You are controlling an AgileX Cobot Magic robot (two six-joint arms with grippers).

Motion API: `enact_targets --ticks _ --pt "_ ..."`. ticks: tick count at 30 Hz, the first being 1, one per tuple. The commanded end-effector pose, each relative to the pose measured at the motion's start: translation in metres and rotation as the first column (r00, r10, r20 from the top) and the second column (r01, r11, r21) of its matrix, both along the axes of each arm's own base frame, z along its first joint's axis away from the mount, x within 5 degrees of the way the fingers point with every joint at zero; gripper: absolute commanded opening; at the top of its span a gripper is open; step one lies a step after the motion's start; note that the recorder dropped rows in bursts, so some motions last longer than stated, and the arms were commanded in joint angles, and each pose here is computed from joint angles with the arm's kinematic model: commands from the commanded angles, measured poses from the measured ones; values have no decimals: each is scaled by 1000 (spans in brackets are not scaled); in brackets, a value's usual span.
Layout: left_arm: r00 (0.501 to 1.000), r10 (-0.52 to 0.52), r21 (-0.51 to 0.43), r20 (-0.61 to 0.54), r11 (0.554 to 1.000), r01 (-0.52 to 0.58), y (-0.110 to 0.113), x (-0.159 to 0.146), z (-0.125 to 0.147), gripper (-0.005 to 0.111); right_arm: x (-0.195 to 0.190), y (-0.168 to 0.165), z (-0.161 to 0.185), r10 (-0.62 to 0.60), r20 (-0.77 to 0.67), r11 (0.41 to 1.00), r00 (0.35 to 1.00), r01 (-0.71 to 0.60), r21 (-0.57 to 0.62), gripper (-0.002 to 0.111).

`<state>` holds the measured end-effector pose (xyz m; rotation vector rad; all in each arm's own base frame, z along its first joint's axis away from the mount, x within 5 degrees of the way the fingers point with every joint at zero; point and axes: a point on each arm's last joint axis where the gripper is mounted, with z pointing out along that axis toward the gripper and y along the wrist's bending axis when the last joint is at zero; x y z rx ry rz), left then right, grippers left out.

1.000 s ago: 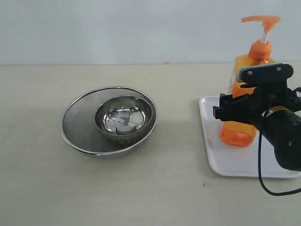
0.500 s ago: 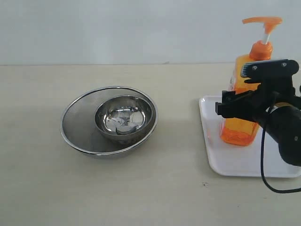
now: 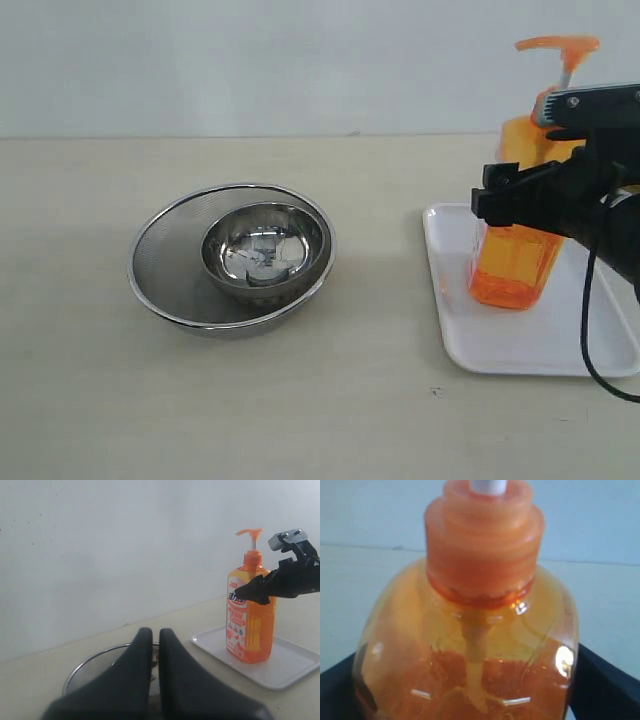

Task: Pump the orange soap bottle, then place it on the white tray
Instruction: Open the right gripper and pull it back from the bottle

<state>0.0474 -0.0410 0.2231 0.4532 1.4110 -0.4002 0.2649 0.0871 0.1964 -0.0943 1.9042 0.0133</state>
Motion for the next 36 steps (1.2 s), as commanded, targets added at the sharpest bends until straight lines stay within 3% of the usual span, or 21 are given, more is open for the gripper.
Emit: enact_targets --ticks 1,21,33,36 --pt "1000 -5 -18 -6 1000 4 0 0 -1 5 -6 -3 9 -13 -6 1000 1000 13 16 83" --pt "1000 -5 -18 -6 1000 4 0 0 -1 5 -23 0 26 85 -73 994 994 -79 78 83" --pt "1000 -5 -18 -6 1000 4 0 0 -1 5 -29 -4 39 87 -32 995 996 -85 48 83" --pt "1000 -5 -18 -6 1000 4 0 0 -1 5 -29 -4 39 77 -36 995 996 -75 58 93"
